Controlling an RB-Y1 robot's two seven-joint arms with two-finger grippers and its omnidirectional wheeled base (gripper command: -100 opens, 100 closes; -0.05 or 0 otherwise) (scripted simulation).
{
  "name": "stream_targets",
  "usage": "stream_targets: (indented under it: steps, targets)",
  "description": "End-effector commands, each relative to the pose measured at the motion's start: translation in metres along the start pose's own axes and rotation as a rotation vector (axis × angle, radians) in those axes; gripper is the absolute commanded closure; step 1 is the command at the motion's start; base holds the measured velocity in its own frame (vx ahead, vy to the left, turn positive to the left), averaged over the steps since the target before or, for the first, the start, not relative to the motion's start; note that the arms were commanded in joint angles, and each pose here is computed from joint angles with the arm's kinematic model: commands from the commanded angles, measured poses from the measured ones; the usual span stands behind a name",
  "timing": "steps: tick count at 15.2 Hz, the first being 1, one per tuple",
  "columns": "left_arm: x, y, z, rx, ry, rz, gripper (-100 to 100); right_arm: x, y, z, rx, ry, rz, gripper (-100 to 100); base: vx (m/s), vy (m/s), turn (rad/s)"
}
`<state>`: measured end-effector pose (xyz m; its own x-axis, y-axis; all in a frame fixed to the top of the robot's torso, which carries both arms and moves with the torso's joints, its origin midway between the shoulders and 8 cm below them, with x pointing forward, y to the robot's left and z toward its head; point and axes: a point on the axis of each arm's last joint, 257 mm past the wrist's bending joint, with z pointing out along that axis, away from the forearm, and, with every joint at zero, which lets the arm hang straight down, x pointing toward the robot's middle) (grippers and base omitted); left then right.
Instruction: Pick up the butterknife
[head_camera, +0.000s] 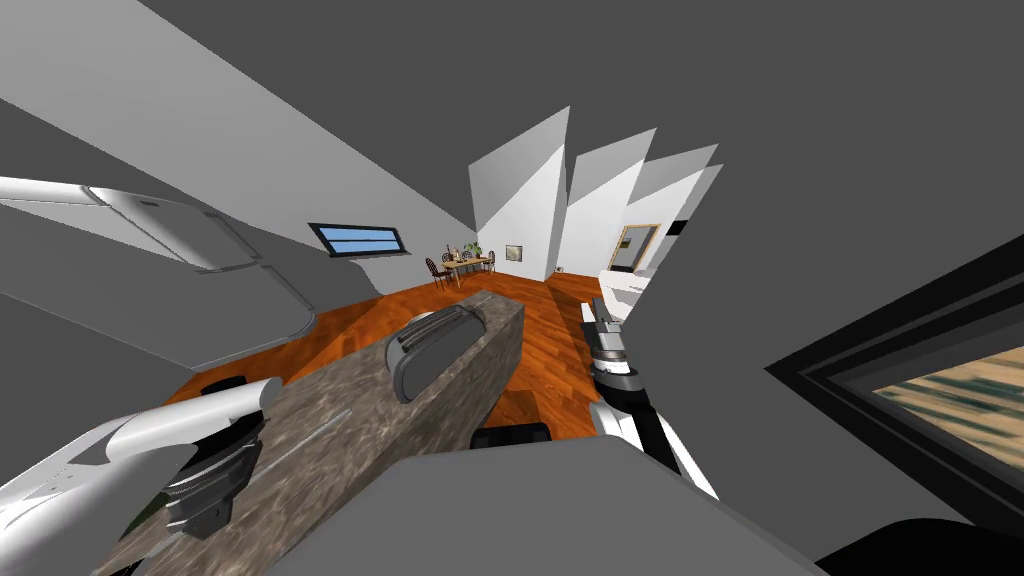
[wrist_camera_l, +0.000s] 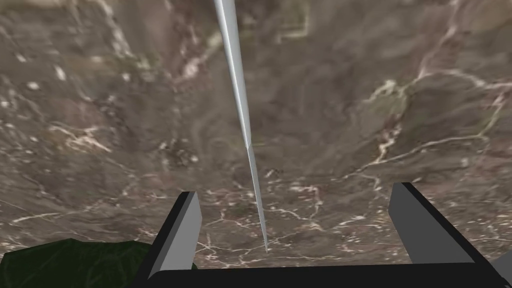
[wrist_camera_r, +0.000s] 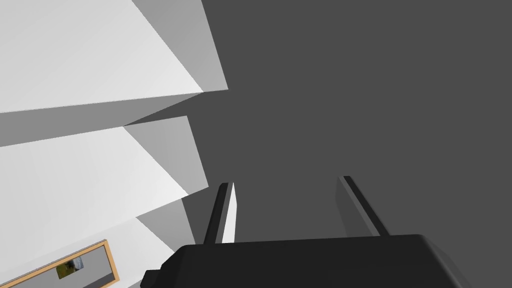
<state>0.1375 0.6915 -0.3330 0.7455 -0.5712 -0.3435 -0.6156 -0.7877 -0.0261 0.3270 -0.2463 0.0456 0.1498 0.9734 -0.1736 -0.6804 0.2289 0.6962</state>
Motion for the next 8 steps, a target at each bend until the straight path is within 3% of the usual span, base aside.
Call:
stream_targets:
  steps: [1,3,8]
  targets:
    - [-0.0094,0.0001,0.0056,0.006,-0.018,0.009,-100,0.0000,0.0000,0.0000,0.000,0.000,0.000,0,0.030,-0.033,0.102]
    - [-0.0023,0.0016,0.0056,0.000,0.009,0.010,-100,0.0000,0.0000,0.0000,0.000,0.000,0.000,0,0.026,-0.028,0.079]
    - [-0.0061,0.0036,0.0100,-0.002,0.010,0.015,-100,0.0000,0.0000,0.0000,0.000,0.000,0.000,0,0.009,-0.010,0.031]
